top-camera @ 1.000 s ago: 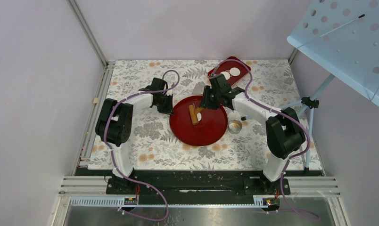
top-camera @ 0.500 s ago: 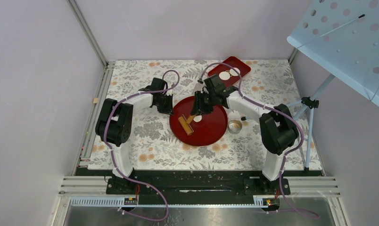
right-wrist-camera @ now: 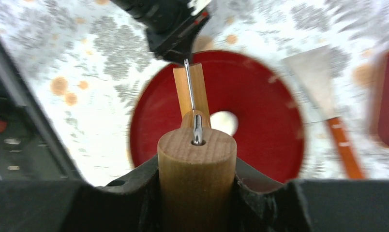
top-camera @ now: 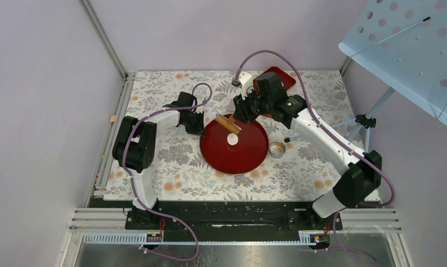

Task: Roll out the dumpling wrappers from the dough

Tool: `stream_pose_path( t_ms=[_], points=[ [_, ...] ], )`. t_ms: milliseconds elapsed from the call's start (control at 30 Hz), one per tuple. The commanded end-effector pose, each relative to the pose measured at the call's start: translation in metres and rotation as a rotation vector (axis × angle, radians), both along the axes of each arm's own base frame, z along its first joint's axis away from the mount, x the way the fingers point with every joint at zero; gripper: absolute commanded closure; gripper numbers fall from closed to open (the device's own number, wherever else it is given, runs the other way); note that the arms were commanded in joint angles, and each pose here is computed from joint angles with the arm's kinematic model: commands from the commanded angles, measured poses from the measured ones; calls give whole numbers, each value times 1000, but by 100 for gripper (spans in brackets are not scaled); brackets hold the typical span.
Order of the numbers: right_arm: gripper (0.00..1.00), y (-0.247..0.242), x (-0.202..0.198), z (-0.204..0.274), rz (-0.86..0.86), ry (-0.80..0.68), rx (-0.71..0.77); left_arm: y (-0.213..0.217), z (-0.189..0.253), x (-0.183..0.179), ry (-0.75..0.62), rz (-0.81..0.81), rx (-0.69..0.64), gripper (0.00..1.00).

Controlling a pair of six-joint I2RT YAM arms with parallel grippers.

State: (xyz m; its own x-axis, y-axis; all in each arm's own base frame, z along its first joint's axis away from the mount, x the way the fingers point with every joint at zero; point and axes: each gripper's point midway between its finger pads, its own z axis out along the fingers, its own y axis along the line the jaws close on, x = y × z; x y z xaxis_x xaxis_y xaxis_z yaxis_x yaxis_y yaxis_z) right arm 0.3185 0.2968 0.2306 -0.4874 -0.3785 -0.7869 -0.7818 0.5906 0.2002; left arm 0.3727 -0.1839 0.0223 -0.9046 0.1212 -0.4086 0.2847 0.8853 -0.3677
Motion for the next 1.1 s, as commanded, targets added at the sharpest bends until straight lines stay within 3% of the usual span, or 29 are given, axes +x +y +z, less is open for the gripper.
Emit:
stream_pose_path(
  t_ms=[0, 200, 467, 1067],
  points=[
    [100, -28, 32, -1, 76, -349, -205, -13, -4, -19, 36, -102, -23, 100],
    [100, -29, 39, -42, 159, -409, -343, -20, -5, -25, 52, -151, -16, 100],
    [100, -24, 7, -61, 295, -438, -384, -18, -8, -24, 61, -139, 2, 100],
    [100, -27, -15, -94, 400, -445, -499, -16, -9, -23, 59, -129, 12, 100]
  ],
)
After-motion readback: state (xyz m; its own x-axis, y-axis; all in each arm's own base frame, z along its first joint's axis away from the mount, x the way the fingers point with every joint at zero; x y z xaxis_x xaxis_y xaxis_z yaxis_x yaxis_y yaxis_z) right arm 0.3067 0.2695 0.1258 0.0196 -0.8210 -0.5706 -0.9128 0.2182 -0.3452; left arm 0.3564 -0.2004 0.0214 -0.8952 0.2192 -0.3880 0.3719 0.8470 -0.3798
